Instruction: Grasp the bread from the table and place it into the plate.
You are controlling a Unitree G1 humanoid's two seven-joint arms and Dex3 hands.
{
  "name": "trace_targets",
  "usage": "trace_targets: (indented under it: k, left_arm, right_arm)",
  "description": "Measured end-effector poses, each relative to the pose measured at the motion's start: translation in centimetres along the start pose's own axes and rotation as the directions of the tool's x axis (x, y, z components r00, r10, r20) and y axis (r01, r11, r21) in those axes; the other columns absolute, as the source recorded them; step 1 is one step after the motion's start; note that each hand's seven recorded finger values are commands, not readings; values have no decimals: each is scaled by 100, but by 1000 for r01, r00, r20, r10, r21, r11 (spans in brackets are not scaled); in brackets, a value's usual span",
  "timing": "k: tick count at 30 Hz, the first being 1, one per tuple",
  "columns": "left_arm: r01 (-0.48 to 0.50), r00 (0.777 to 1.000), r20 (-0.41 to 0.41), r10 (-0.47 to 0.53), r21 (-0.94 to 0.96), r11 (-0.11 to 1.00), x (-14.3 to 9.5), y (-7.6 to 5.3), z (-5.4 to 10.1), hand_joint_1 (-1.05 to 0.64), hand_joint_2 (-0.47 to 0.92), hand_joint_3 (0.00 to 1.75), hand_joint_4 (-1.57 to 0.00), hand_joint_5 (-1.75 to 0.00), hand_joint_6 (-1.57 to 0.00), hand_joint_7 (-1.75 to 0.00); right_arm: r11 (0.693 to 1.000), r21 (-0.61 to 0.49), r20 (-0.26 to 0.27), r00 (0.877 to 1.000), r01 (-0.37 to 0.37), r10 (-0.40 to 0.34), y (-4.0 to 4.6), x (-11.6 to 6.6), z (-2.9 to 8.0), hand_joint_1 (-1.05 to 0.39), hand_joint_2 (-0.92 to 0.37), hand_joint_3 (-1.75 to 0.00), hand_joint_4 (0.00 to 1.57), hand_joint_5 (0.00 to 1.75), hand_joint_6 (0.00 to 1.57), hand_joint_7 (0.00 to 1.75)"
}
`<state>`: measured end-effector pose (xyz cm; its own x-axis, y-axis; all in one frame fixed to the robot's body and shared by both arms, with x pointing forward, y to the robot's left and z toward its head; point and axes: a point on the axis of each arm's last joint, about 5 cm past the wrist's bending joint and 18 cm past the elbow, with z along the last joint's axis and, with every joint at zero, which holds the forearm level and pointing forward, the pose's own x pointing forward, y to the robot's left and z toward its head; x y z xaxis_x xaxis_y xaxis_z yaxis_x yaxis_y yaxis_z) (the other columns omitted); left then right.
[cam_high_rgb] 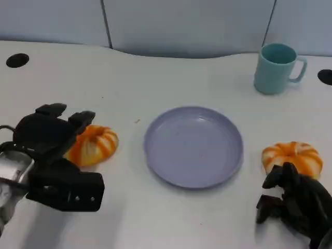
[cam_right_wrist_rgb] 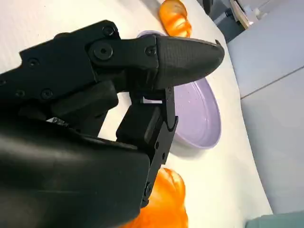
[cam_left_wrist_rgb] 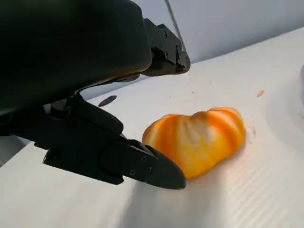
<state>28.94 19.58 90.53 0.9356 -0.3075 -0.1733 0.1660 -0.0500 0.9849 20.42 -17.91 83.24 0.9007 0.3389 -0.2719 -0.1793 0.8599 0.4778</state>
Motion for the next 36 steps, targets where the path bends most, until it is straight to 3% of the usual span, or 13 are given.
trace_targets:
  k: [14, 26, 33, 34, 36]
  left_arm:
    - [181, 983, -20, -180, 19, 983, 315, -134, 157, -74, 89, 0, 0, 0, -5, 0]
    - [248, 967, -65, -245, 36, 968, 396, -98, 227, -71, 87, 0, -2, -1, -6, -2]
    - [270, 960, -93, -266, 37, 962, 430, -82, 275, -66, 86, 0, -11, -5, -13, -3]
    - [271, 959, -95, -266, 38, 962, 431, -83, 276, -57, 85, 0, -21, -8, -20, -4]
    - [271, 959, -97, -267, 35, 962, 431, -84, 277, -52, 86, 0, -26, -9, -24, -5]
  right_arm:
    - [1000, 2, -1, 1000, 2, -2, 13, -62, -19, -45, -92, -47, 129, 117, 114, 111]
    - [1000, 9, -5, 1000, 8, -8, 12, -92, -19, -45, -92, -46, 129, 118, 115, 110]
    - [1000, 10, -8, 1000, -3, 3, 6, -134, -29, -45, -92, -46, 128, 118, 115, 111]
    - [1000, 10, -8, 1000, -3, 3, 5, -138, -31, -45, -92, -45, 128, 118, 115, 111]
    - [1000, 10, -9, 1000, -3, 3, 4, -144, -34, -45, -92, -45, 128, 118, 115, 111]
